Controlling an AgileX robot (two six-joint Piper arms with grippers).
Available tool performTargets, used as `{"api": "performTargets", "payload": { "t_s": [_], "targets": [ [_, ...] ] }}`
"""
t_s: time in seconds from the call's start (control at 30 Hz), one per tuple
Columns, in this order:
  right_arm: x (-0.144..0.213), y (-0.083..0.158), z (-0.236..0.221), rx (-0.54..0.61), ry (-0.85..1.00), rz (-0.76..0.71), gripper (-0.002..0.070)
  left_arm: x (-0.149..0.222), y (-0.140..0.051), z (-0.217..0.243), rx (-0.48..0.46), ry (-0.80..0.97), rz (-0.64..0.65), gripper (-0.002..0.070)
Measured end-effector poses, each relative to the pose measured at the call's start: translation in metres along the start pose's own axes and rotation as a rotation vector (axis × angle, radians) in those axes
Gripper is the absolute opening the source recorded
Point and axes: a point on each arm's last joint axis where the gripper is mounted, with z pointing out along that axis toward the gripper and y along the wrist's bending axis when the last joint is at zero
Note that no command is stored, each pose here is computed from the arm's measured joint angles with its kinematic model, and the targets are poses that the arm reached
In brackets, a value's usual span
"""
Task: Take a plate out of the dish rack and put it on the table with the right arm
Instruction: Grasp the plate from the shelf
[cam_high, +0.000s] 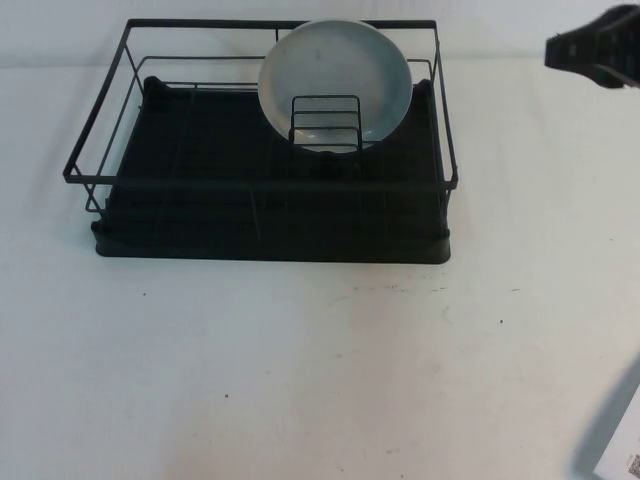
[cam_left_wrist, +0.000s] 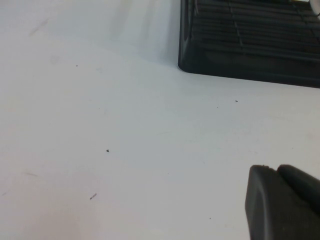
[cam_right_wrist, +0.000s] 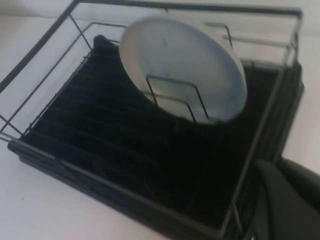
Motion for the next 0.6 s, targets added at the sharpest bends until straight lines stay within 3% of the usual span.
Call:
{"api": "performTargets", "payload": {
  "t_s": [0.27,0.6],
  "targets": [
    [-0.040,-0.002,0.069,-0.074,-0.006,-0.204,0.0004,0.000,0.000,0.000,0.000,0.000,0.000,-0.0004],
    [-0.046,0.000,0.146,-0.169,0.019,-0.436,0.0309,0.000,0.000,0.000,0.000,0.000,0.000,-0.0004]
  ]
}}
